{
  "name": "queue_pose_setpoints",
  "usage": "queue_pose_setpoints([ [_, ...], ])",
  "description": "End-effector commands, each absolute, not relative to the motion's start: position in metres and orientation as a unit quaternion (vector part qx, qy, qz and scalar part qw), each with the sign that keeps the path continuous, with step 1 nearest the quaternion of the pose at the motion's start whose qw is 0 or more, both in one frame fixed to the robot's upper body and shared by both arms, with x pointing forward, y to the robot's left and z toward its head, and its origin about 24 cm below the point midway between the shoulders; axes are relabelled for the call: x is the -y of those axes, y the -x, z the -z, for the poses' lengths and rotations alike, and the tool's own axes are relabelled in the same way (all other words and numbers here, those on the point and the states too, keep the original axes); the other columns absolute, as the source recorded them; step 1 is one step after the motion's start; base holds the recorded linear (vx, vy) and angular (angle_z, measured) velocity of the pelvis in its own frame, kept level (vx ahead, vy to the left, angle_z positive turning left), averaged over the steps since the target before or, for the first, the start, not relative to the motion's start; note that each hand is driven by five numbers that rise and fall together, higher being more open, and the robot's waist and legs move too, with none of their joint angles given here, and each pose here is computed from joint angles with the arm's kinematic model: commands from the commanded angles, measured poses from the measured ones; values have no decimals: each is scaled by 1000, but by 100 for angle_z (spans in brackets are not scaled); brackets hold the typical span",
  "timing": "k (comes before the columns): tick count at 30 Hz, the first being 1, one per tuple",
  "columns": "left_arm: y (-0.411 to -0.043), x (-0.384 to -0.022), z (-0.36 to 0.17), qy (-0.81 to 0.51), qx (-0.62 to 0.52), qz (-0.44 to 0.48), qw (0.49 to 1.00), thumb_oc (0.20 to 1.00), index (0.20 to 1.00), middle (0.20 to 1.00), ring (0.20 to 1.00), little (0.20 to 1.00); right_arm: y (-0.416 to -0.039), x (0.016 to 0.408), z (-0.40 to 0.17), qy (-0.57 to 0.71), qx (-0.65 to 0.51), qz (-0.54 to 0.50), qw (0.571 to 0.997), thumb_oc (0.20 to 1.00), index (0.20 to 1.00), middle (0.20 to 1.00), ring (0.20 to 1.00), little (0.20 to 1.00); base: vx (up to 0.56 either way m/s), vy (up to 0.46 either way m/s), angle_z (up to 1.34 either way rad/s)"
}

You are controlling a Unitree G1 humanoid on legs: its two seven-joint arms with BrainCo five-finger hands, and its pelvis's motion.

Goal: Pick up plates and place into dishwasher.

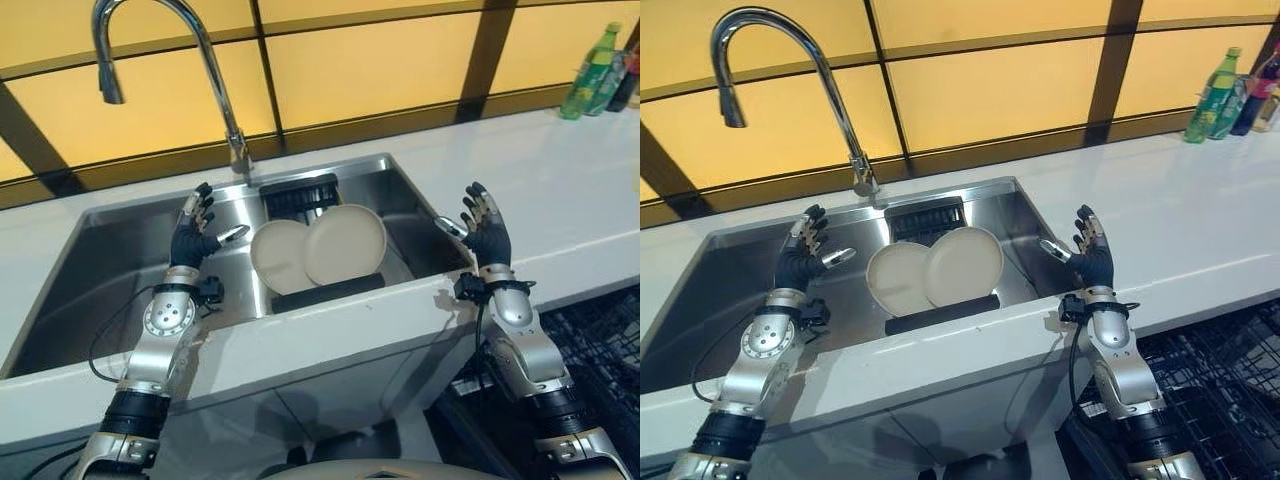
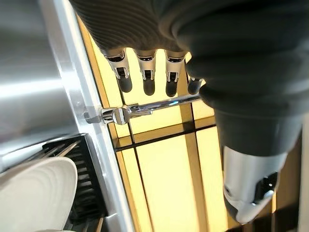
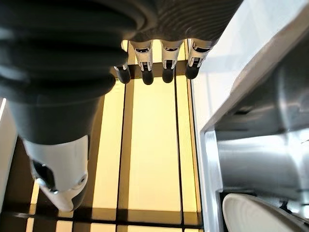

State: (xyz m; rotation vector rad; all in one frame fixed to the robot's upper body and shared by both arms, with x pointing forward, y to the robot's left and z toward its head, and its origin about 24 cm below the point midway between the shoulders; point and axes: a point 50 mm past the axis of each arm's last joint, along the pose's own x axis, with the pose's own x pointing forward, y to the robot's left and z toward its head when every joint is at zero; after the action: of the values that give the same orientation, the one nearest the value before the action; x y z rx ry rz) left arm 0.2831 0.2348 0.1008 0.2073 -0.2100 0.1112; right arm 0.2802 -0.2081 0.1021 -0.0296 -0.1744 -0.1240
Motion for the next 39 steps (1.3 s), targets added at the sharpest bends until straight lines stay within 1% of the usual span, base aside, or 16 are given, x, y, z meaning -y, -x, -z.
queue_pose_setpoints([
  [1, -301, -244, -143, -162, 177, -61, 969, 1000, 1000, 1000, 1000, 1000, -283, 205, -125, 5, 134, 45, 990, 1000, 1000, 1000, 1000, 1000, 128, 84, -17],
  [6, -301, -242, -147, -177, 172, 15, 969, 1000, 1000, 1000, 1000, 1000, -278, 205, -116, 13, 116, 34, 993, 1000, 1000, 1000, 1000, 1000, 110, 82, -18],
  [11, -306, -261, -155, -209, 167, -2, 964, 1000, 1000, 1000, 1000, 1000, -276, 209, -111, 19, 103, 29, 994, 1000, 1000, 1000, 1000, 1000, 106, 84, -13],
  [16, -311, -270, -160, -259, 163, -3, 952, 1000, 1000, 1000, 1000, 1000, -274, 211, -110, 26, 96, 20, 995, 1000, 1000, 1000, 1000, 1000, 58, 57, -18],
  [22, -318, -269, -161, -277, 150, 23, 949, 1000, 1000, 1000, 1000, 1000, -275, 214, -111, 38, 90, 15, 995, 1000, 1000, 1000, 1000, 1000, 56, 77, -2],
  [29, -325, -269, -151, -253, 122, 47, 959, 1000, 1000, 1000, 1000, 1000, -275, 224, -117, 56, 90, 12, 994, 1000, 1000, 1000, 1000, 1000, 36, 98, -9],
  [39, -332, -263, -152, -250, 124, 78, 957, 1000, 1000, 1000, 1000, 1000, -278, 228, -127, 78, 102, 9, 992, 1000, 1000, 1000, 1000, 1000, -7, 96, -11],
])
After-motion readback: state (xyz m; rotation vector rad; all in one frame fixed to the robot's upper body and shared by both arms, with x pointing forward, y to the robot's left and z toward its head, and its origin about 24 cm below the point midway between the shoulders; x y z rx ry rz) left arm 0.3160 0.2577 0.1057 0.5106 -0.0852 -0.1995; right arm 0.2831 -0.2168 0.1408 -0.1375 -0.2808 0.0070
